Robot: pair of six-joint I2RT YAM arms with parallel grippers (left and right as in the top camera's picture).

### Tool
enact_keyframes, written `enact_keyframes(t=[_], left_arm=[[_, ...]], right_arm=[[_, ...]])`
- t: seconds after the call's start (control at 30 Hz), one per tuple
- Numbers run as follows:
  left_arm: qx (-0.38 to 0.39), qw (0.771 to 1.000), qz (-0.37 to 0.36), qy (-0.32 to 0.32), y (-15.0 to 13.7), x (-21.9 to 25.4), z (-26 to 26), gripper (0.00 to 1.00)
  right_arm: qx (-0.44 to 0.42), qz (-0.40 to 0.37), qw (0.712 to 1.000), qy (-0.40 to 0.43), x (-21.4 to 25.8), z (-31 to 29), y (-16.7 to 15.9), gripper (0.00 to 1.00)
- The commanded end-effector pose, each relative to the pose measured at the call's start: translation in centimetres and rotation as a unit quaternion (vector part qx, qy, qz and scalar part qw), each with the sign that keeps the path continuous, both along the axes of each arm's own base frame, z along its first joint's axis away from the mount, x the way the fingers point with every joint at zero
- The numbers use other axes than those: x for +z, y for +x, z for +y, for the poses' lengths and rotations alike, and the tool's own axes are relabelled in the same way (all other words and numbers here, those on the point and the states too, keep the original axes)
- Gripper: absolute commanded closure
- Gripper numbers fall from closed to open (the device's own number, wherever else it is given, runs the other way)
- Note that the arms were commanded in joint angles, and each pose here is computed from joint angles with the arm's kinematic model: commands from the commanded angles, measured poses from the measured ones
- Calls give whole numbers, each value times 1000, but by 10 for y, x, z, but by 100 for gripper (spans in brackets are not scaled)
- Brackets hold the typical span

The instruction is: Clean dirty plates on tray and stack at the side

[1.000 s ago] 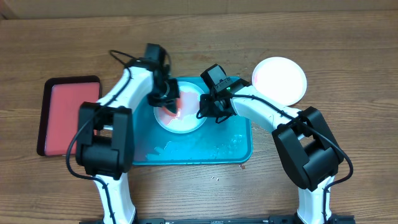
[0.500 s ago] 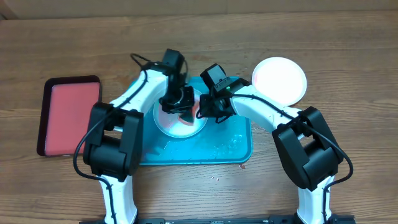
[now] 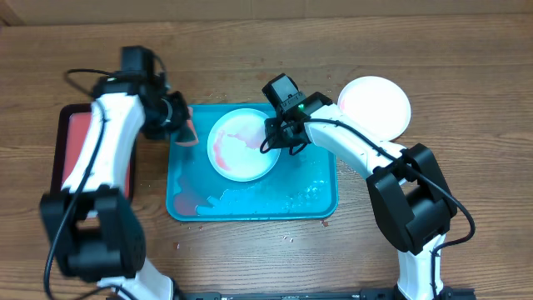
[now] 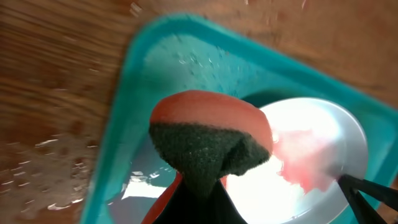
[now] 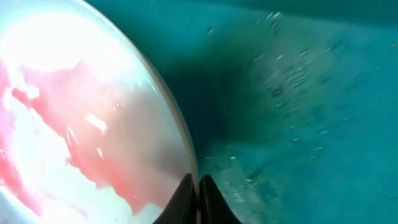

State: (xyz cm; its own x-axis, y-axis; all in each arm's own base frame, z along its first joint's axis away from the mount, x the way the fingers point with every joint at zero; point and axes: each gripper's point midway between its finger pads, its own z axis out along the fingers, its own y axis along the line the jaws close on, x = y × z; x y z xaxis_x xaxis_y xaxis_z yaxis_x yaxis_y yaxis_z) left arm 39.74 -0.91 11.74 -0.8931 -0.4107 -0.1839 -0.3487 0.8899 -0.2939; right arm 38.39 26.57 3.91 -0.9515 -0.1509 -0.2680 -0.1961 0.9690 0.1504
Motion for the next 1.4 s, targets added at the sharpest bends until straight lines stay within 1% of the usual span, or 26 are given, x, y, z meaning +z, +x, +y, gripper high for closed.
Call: enact_keyframes(t=[0.0, 0.1, 0.2, 0.33, 0.43, 0.6, 0.67, 0.87, 1.0, 1.03, 1.1, 1.13, 1.17, 1.2, 1.37], left_arm=[[18, 1000, -13, 16, -1, 10, 25, 96], [56, 997, -6, 48, -3, 5, 60, 96], [105, 989, 4, 101, -7, -2, 105, 96], [155, 979, 18, 134, -15, -11, 151, 96], [183, 974, 36, 133, -22, -26, 175, 96], [210, 967, 64, 127, -30, -56, 200, 96], [226, 963, 75, 122, -33, -68, 210, 96], [238, 960, 91, 116, -40, -84, 221, 96], [232, 962, 94, 113, -40, -87, 220, 95], [232, 962, 93, 113, -40, -87, 220, 92], [231, 962, 89, 110, -38, -85, 219, 65], [231, 963, 86, 107, -36, -83, 218, 41], [230, 965, 78, 96, -31, -77, 217, 13], [230, 967, 72, 88, -28, -72, 216, 1], [222, 973, 40, 47, -7, -32, 210, 0]], right_arm=[[22, -49, 998, -39, 19, -1, 18, 96], [20, -68, 995, -65, 30, -4, 22, 96], [35, -86, 991, -91, 44, -3, 25, 96], [48, -104, 989, -99, 63, 6, 26, 96], [51, -117, 986, -106, 75, 12, 26, 96], [44, -145, 979, -133, 91, 10, 31, 96], [62, -157, 974, -150, 98, 11, 31, 96], [66, -188, 960, -195, 115, 10, 30, 96], [87, -198, 956, -200, 119, 21, 25, 96], [88, -201, 954, -202, 119, 23, 24, 96], [89, -211, 950, -213, 122, 25, 22, 96], [89, -215, 948, -218, 123, 25, 22, 96], [91, -224, 942, -232, 126, 25, 21, 96], [98, -229, 938, -240, 128, 26, 20, 96], [104, -246, 928, -261, 133, 30, 16, 96]])
